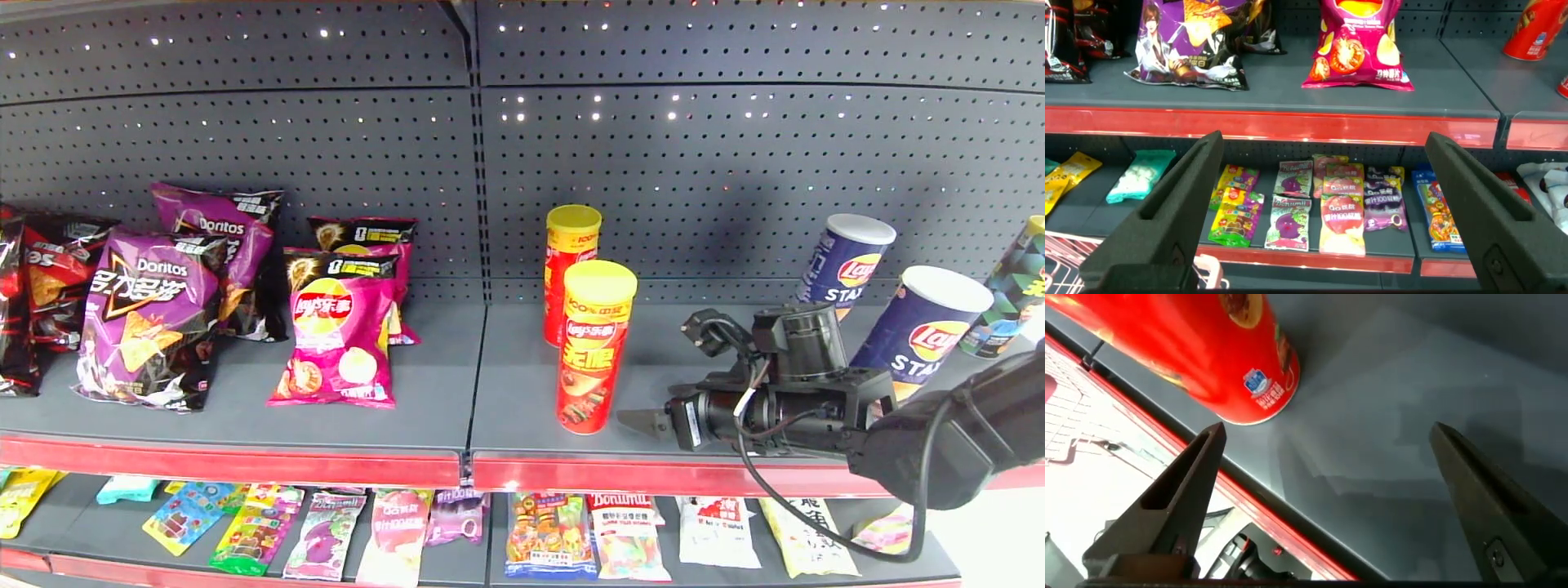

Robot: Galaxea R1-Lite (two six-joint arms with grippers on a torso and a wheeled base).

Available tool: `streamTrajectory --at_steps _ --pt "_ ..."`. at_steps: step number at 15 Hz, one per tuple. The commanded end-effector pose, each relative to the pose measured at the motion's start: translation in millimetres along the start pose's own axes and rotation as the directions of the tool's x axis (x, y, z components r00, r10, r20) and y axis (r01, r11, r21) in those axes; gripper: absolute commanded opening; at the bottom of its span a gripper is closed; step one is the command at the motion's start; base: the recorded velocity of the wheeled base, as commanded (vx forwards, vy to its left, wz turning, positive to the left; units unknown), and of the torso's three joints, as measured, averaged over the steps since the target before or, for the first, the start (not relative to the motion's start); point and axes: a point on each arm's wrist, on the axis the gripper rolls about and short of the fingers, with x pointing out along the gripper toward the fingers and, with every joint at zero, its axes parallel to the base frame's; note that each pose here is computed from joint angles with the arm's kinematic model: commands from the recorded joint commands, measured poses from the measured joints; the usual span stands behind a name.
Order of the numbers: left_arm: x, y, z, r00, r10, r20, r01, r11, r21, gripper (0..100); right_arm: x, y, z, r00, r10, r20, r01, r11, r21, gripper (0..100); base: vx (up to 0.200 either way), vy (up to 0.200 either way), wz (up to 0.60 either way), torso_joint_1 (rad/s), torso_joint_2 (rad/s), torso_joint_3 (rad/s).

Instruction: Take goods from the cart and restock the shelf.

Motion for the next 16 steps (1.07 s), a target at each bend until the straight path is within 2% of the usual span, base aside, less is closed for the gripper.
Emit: streamTrajectory --at_steps 1,16 --pt "0.1 0.0 0.1 1.000 0.001 -0.001 -0.001 1.000 0.000 100 3.2 1.2 0.2 1.000 0.005 -0.002 -0.005 1.000 -0.003 100 0.000 0.000 0.00 0.000 0.00 0.000" --pt "0.1 0.0 0.1 1.000 0.001 -0.001 -0.001 1.000 0.001 100 14.8 -0.6 4.1 1.000 0.000 0.000 0.000 1.000 -0.005 100 0.000 0.000 0.00 0.000 0.00 0.000"
